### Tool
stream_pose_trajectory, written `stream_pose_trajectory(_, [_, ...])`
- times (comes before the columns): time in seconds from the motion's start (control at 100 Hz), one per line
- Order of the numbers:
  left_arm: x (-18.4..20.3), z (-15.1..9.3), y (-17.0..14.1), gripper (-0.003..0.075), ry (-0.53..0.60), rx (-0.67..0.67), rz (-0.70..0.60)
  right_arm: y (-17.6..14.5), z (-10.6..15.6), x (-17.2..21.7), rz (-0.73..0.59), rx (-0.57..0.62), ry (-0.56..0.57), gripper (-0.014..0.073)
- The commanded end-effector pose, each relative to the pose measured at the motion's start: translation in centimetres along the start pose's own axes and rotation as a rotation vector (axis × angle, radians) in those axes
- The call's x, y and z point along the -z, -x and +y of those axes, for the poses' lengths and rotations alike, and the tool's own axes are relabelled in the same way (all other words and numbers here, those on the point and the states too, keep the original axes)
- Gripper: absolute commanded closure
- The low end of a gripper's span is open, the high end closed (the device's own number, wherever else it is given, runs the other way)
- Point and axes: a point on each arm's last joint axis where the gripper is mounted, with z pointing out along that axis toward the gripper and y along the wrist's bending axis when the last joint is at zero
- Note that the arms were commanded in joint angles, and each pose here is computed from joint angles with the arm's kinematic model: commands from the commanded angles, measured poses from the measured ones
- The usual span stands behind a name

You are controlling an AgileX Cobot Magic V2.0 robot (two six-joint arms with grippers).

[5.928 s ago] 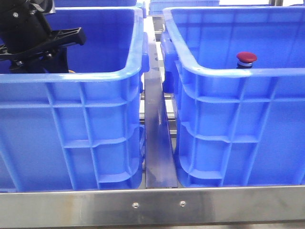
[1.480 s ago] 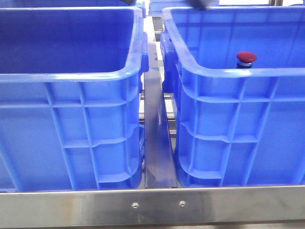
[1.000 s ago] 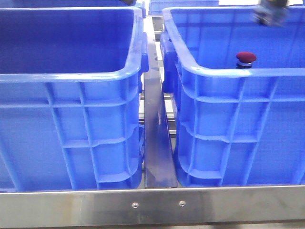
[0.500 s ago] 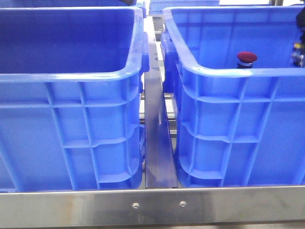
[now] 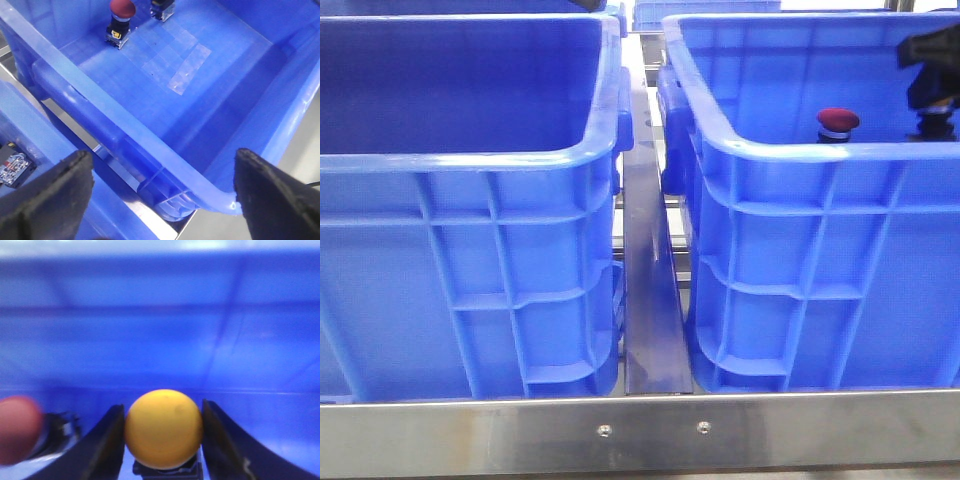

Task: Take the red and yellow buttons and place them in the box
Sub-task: 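Carry the yellow button with the right gripper into the bin and lower it, then open the right gripper to release the yellow button and withdraw upward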

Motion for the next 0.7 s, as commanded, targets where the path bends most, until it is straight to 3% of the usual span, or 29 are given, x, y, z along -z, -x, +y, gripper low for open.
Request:
stream_pose_trajectory(0.0, [1.46, -0.44, 1.75, 0.0175, -0.012, 0.003, -0.118, 2.1, -0.51, 0.66, -0.069, -0.005, -0.03, 0.0393])
stream_pose_trajectory(0.34, [1.46, -0.44, 1.73, 0.0175, -0.012, 0.003, -0.117, 1.82, -0.55, 0.31, -0.058, -0.006, -0.031, 0.0386])
stream_pose_trajectory(0.56, [1.46, -0.44, 1.73, 0.0175, -0.012, 0.003, -0.117, 1.81, -0.46, 0.31, -0.057, -0.006, -0.021, 0.0178])
stream_pose_trajectory(0.69, [1.46, -0.44, 1.73, 0.0175, -0.012, 0.003, -0.117, 1.81, -0.49, 0.31, -0.057, -0.006, -0.024, 0.0161])
